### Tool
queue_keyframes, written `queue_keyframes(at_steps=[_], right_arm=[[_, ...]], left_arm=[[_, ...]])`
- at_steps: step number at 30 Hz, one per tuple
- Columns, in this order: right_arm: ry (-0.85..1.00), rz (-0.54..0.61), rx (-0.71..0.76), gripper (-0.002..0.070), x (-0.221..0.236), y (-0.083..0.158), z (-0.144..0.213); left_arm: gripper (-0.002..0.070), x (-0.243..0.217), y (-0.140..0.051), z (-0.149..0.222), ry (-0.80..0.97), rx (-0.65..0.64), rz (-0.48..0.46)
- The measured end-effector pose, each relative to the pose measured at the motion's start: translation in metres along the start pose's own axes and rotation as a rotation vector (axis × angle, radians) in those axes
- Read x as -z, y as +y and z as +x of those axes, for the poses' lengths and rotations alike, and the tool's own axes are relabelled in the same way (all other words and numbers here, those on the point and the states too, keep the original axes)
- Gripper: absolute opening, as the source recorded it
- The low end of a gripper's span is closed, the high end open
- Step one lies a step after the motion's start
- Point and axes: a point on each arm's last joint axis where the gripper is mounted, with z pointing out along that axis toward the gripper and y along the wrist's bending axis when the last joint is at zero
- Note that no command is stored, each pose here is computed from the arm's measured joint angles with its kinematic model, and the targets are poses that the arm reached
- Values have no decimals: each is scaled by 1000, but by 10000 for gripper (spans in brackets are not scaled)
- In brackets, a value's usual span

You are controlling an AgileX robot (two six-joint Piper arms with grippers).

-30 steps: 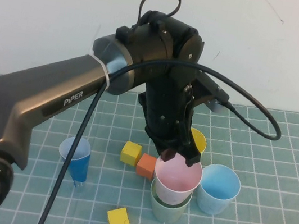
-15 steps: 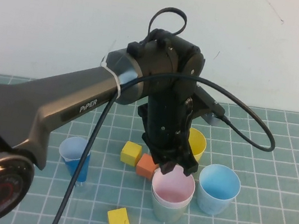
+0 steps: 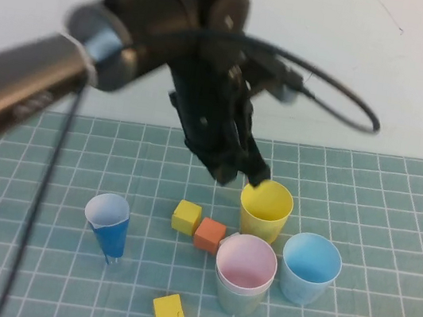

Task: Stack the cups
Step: Pick up the yellow cup

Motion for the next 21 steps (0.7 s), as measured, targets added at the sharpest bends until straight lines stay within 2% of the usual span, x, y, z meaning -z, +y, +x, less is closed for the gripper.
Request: queue_keyframes(at_steps=[5,9,15,21], right_arm=[[31,-15,119,-3,9,21,-32],[144,10,258,-3,3,33,-62],[393,-32,422,-3,-25,46,-101],[618,-130,504,-3,-59,58,-138]], left_arm=[[4,61,-6,20,-141,0,18],[2,91,-16,53,-217,-1,18],[2,128,-33,127,-350,-1,-11],[1,139,-49,205,-453,50,-19]])
